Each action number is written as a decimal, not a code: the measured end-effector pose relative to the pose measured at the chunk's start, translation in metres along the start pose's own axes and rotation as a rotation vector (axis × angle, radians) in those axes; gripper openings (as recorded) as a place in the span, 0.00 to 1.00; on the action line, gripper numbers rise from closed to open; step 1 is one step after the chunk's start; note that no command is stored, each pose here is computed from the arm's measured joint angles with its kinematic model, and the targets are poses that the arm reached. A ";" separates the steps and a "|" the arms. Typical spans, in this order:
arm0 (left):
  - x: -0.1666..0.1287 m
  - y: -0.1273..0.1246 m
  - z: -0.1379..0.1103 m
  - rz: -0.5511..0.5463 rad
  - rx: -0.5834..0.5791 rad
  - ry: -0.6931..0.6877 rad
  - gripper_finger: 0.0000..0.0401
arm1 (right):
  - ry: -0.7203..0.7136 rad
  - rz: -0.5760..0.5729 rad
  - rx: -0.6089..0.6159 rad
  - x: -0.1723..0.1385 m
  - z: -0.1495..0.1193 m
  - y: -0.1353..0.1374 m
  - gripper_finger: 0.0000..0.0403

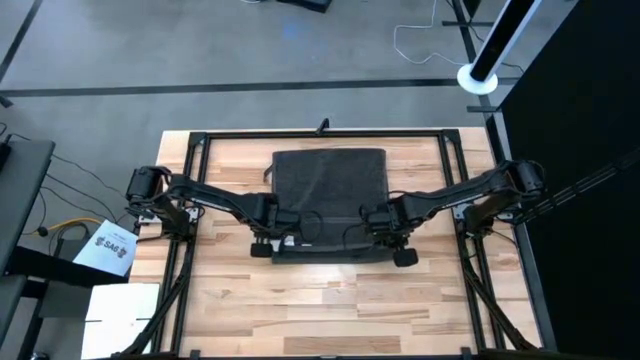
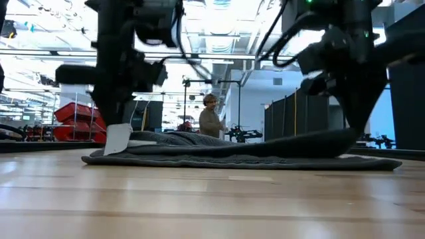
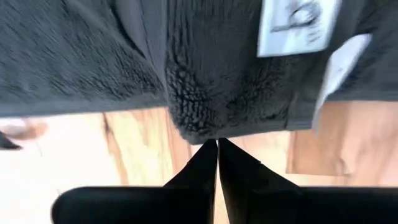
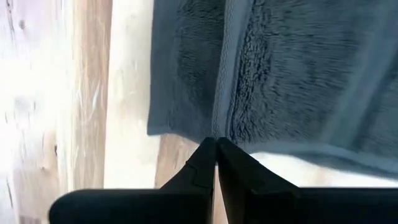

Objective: Roll towel
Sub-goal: Fold the black towel

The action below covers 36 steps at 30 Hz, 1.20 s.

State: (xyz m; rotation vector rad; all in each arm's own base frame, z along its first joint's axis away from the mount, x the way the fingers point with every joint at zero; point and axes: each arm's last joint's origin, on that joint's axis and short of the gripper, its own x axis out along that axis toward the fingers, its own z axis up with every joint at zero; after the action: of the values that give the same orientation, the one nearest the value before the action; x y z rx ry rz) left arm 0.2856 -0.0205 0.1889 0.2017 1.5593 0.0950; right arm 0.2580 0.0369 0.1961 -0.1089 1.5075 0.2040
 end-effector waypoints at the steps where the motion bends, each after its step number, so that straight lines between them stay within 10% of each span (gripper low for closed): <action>1: -0.005 0.001 0.001 0.000 -0.003 -0.017 0.00 | -0.011 -0.009 0.009 -0.005 -0.001 0.000 0.00; 14: -0.002 -0.004 -0.003 -0.154 0.039 -0.114 0.02 | -0.033 -0.009 0.043 -0.016 -0.010 0.004 0.00; 28: 0.031 -0.012 -0.012 -0.205 0.108 -0.178 0.39 | -0.043 -0.007 0.043 -0.013 -0.009 0.004 0.00; 36: 0.043 -0.014 -0.019 -0.204 0.097 -0.188 0.34 | -0.045 -0.007 0.046 -0.013 -0.009 0.003 0.00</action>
State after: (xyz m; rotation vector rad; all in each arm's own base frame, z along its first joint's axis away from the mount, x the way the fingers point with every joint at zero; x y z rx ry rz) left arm 0.2664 -0.0252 0.1438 0.1232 1.3901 -0.1558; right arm 0.2476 0.0374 0.2090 -0.0724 1.4658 0.1657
